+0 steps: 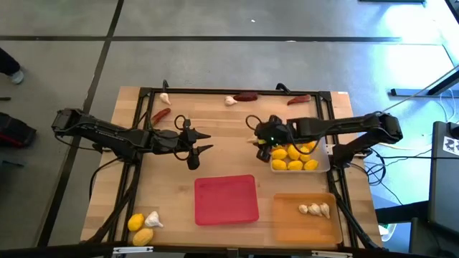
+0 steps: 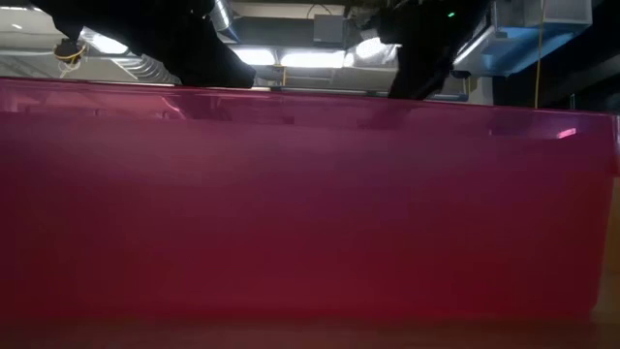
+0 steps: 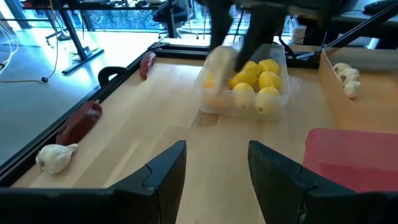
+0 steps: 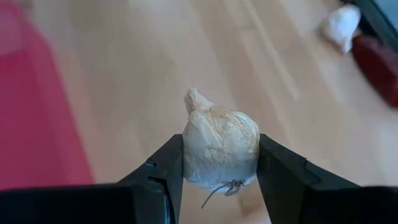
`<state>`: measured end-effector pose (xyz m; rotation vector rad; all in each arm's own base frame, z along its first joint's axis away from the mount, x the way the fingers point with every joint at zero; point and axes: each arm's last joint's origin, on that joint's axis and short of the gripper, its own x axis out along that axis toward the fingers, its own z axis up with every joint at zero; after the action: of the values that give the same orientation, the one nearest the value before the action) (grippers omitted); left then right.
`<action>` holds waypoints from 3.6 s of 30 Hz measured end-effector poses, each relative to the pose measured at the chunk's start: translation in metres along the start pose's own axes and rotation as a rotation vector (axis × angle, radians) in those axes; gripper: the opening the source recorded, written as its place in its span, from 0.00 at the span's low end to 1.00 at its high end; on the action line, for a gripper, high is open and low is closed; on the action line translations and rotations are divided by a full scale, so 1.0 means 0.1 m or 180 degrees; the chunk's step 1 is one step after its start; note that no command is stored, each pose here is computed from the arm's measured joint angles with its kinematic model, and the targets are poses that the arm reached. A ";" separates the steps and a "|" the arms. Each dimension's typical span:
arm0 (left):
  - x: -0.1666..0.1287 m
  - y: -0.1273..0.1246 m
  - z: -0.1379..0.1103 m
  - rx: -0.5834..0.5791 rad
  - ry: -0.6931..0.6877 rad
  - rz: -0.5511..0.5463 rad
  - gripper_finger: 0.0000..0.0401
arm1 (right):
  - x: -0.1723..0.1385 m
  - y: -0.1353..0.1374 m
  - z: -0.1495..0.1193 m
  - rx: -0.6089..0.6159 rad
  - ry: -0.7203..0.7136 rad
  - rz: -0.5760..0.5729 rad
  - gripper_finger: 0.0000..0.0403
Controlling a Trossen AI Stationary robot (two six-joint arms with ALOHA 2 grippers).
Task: Sort produce into baskets
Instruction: Put the white garlic into the orange bin
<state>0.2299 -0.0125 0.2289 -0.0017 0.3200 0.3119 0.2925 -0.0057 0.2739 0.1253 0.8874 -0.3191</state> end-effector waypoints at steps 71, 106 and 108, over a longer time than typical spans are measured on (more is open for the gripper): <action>0.00 0.00 -0.01 -0.0035 0.0039 0.0010 0.42 | -1.34 1.31 -2.06 0.1490 0.1080 0.0465 0.39; 0.00 0.00 -0.02 -0.0188 0.0045 0.0011 0.42 | -0.50 1.61 -2.27 0.0649 0.1454 0.0138 0.61; 0.00 0.00 -0.02 -0.0190 0.0045 0.0010 0.42 | -0.51 1.61 -2.22 0.0624 0.1537 0.0198 0.66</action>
<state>0.2293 -0.0122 0.2274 -0.0620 0.3247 0.3246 0.1502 0.2105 0.1706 0.4236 1.3259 -0.3229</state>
